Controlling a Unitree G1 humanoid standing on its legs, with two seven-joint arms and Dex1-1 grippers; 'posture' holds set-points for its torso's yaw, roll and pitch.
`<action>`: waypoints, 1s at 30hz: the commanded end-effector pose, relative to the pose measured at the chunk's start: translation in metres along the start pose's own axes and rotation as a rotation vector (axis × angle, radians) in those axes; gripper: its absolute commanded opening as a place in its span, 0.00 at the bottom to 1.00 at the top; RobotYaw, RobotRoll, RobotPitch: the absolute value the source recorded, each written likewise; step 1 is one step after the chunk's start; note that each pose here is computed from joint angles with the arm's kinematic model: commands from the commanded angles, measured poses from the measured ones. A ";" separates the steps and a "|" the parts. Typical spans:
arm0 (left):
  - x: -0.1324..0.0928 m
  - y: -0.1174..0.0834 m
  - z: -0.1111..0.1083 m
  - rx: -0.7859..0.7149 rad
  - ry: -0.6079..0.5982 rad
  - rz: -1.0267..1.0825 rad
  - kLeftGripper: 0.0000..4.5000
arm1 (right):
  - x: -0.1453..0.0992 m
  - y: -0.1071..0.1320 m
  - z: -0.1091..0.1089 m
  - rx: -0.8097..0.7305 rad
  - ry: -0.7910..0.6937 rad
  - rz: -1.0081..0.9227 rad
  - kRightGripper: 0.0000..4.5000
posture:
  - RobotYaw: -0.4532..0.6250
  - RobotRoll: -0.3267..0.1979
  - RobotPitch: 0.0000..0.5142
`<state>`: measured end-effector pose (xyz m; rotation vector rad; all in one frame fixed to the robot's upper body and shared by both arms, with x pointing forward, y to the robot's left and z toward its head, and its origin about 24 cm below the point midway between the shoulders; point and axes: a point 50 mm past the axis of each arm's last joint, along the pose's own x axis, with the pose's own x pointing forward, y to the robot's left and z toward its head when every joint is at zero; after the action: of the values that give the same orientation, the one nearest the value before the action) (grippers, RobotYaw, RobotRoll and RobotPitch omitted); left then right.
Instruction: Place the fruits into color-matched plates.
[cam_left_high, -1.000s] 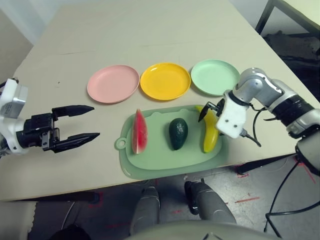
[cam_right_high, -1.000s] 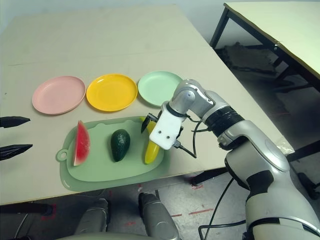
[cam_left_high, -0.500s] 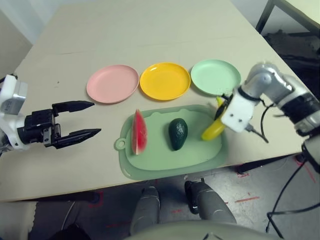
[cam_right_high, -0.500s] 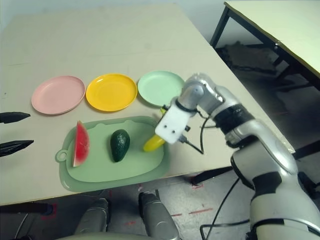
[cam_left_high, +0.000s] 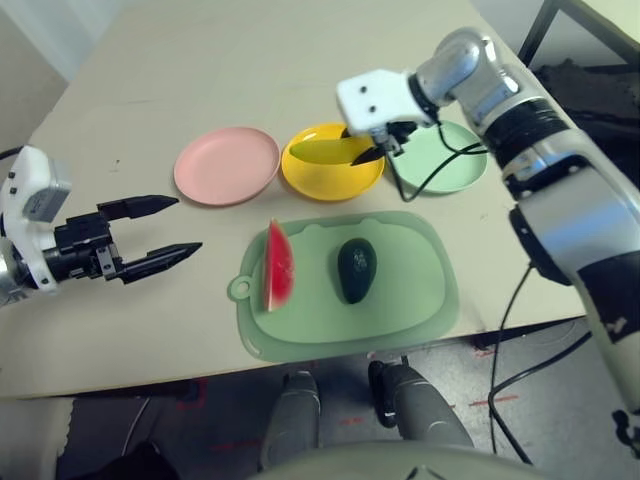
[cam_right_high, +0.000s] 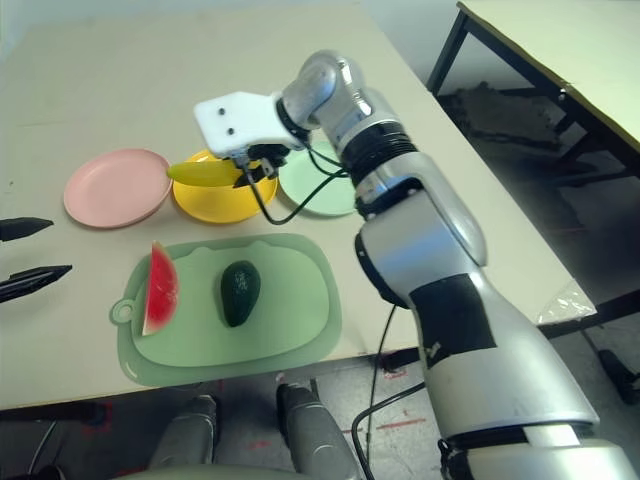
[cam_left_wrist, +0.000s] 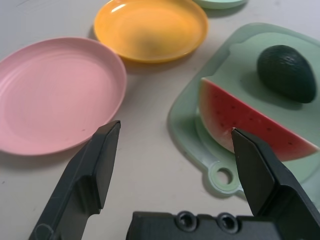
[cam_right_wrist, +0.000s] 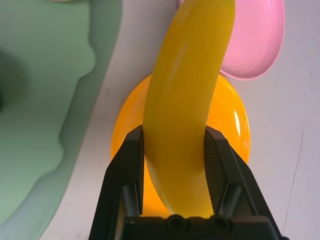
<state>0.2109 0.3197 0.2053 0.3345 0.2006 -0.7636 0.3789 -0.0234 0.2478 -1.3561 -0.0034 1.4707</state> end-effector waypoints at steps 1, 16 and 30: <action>0.003 -0.002 -0.001 0.002 0.034 0.029 1.00 | 0.016 0.004 -0.002 0.011 0.036 -0.023 0.37 | 0.44 0.62 0.28; 0.011 -0.005 0.002 0.022 0.040 0.004 1.00 | 0.048 0.015 -0.010 0.044 0.191 -0.081 0.37 | 0.44 0.62 0.29; 0.012 0.001 0.005 0.064 0.049 -0.028 1.00 | 0.045 0.016 -0.015 0.051 0.206 -0.085 1.00 | 0.43 0.62 0.29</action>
<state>0.2192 0.3116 0.2068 0.3972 0.2129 -0.7693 0.3899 -0.0092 0.2013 -1.4530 0.1135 1.2367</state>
